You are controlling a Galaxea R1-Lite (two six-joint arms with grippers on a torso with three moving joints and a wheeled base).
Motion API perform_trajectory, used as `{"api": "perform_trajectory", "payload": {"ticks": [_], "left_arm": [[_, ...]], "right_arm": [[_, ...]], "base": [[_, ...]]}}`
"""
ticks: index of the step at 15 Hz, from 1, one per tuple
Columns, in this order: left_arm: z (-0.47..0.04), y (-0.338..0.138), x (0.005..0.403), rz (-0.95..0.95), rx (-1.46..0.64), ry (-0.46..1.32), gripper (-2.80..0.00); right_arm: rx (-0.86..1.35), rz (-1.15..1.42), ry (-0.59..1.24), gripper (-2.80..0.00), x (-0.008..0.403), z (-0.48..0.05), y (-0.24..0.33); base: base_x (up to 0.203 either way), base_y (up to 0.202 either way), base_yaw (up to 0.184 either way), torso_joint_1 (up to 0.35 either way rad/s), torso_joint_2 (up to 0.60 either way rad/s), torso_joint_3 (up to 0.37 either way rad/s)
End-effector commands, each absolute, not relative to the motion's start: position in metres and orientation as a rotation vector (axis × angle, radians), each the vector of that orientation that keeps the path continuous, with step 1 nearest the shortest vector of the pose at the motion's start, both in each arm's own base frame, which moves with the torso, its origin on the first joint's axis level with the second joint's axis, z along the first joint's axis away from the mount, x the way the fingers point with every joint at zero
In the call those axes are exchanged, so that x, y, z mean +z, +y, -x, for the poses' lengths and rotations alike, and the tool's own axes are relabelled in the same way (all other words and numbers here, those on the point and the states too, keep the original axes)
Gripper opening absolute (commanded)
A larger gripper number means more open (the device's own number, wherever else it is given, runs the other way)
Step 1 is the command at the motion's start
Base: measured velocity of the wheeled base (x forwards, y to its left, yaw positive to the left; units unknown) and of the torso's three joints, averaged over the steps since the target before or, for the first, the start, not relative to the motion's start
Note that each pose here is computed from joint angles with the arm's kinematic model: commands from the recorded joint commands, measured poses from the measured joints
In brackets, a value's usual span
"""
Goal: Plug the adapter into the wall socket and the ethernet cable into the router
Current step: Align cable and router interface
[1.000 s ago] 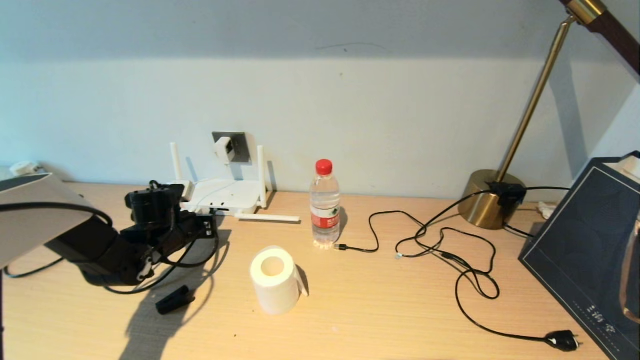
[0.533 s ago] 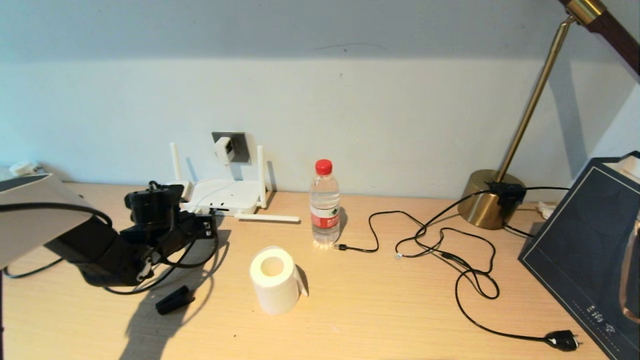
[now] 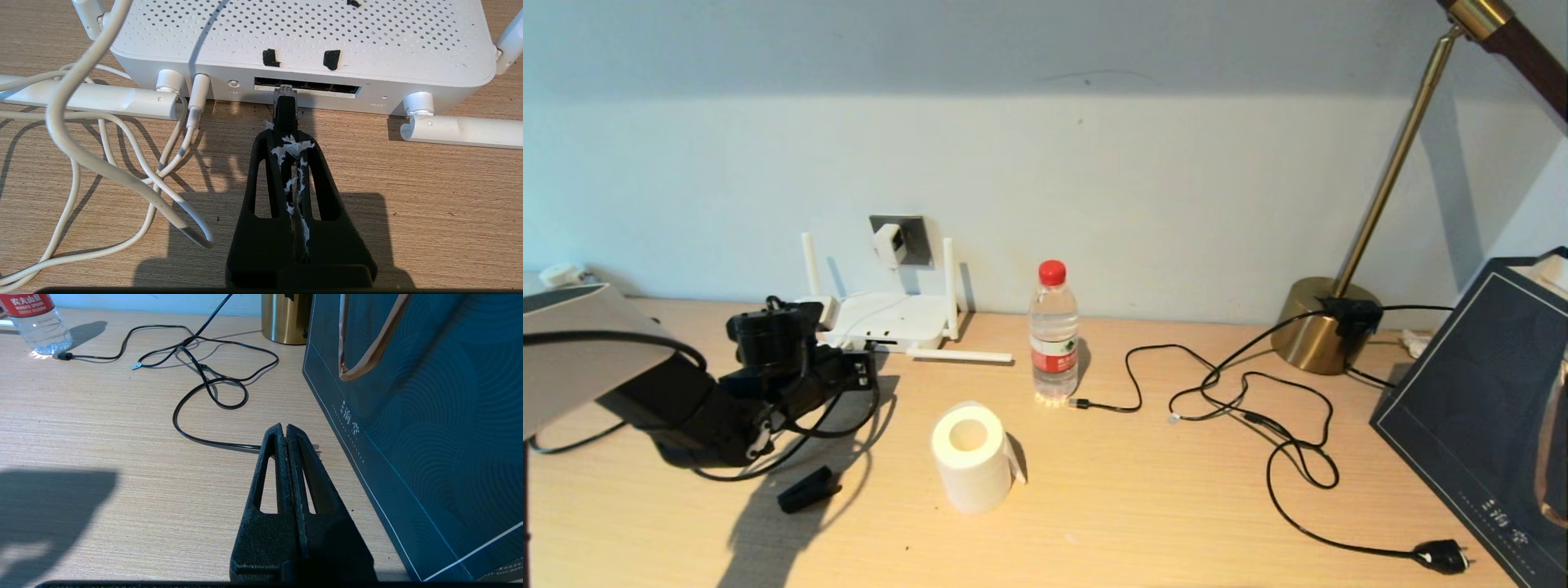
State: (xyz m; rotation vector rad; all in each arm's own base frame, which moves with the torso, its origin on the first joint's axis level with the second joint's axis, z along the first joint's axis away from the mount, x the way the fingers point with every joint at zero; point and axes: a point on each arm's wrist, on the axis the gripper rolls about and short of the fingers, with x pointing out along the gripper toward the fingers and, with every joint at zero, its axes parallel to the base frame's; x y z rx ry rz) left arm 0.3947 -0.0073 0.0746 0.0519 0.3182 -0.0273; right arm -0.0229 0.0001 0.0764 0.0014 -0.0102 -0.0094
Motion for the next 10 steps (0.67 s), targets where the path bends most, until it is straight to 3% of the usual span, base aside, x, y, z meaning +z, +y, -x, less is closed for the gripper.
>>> {"api": "perform_trajectory", "payload": {"ticks": [1, 10], "left_arm": [[-0.3953, -0.0073, 0.0744, -0.053, -0.028, 0.314, -2.80], [-0.3953, -0.0043, 0.0744, -0.051, -0.022, 0.314, -2.80]], "right_arm": [[-0.009, -0.002, -0.008, -2.80, 0.0763, 0.0228, 0.0001], [-0.009, -0.002, -0.009, -2.80, 0.0764, 0.0228, 0.0001]], "base": [[0.000, 0.000, 0.000, 0.000, 0.00, 0.000], [0.000, 0.000, 0.000, 0.000, 0.00, 0.000]]}}
